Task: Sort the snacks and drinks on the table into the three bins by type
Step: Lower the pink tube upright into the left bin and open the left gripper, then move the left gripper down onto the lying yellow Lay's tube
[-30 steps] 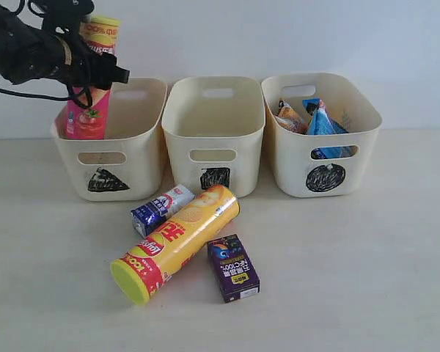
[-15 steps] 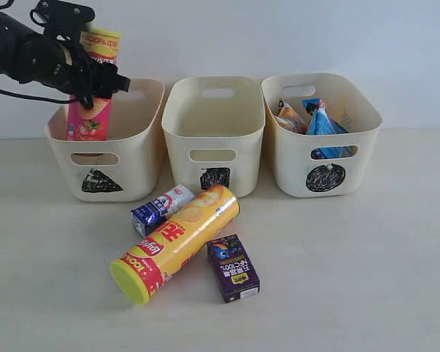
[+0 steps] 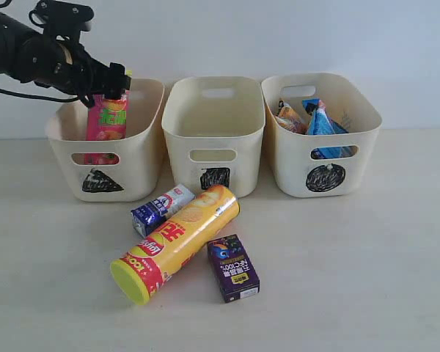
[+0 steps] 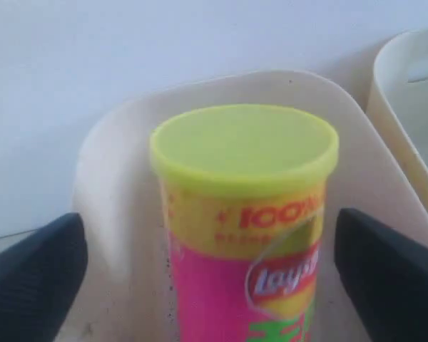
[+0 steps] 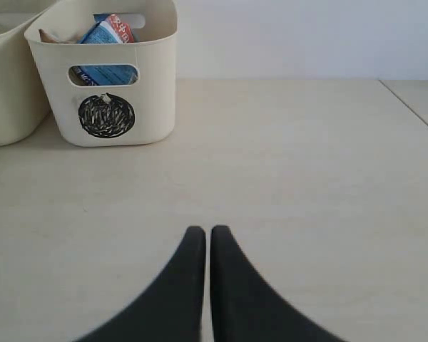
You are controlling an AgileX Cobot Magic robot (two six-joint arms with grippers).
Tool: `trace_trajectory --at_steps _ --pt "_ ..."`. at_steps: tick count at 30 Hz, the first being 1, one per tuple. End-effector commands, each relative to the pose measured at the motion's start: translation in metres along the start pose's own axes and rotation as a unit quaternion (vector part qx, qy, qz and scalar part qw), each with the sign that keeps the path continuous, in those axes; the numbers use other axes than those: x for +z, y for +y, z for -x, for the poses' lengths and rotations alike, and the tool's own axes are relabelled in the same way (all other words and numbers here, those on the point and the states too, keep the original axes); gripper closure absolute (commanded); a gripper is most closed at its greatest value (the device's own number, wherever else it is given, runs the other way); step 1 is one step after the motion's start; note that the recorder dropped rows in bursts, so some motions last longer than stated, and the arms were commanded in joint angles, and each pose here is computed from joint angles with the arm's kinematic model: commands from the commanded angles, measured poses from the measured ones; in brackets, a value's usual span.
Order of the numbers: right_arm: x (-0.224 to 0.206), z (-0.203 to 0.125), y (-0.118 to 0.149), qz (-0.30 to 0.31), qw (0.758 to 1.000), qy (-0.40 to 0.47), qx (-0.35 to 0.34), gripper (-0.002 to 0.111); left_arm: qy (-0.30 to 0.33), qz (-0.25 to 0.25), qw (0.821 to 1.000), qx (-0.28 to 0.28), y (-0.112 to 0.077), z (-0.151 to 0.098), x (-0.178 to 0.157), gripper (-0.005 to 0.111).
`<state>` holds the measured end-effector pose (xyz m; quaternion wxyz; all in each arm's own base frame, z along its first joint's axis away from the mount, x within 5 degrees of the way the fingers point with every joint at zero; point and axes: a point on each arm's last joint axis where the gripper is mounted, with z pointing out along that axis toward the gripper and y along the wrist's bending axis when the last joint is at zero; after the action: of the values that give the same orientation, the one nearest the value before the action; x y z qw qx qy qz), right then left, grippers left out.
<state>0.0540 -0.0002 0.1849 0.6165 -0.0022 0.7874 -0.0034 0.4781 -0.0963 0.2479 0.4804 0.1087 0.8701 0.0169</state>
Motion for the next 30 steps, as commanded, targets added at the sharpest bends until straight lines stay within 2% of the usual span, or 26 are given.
trace_trajectory --at_steps 1,8,10,12,16,19,26,30 --pt "0.0 -0.001 0.0 0.0 1.0 -0.003 -0.001 0.108 -0.013 0.0 1.0 -0.007 0.002 0.01 -0.01 0.02" --pt "0.0 -0.001 0.0 0.0 1.0 -0.003 -0.001 0.108 -0.014 0.013 1.0 -0.01 0.008 0.026 -0.038 0.022" --pt "0.0 -0.001 0.0 0.0 1.0 -0.003 -0.001 0.108 0.003 0.021 1.0 0.006 0.01 0.027 -0.046 0.03" --pt "0.0 -0.001 0.0 0.0 1.0 -0.003 -0.001 0.108 0.023 0.029 0.999 0.027 0.013 0.026 -0.051 0.048" --pt "0.0 -0.001 0.0 0.0 1.0 -0.003 -0.001 0.108 0.068 0.043 0.996 0.04 0.017 0.024 -0.063 0.101" --pt "0.0 -0.001 0.0 0.0 1.0 -0.004 -0.001 0.108 0.095 0.02 0.994 0.057 0.015 0.023 -0.075 0.102" --pt "0.0 -0.001 0.0 0.0 1.0 -0.003 -0.001 0.108 0.122 -0.102 0.984 0.081 -0.002 0.021 -0.105 0.103" --pt "0.0 -0.001 0.0 0.0 1.0 -0.003 -0.001 0.108 0.141 -0.149 0.973 0.104 -0.014 0.007 -0.116 0.103"
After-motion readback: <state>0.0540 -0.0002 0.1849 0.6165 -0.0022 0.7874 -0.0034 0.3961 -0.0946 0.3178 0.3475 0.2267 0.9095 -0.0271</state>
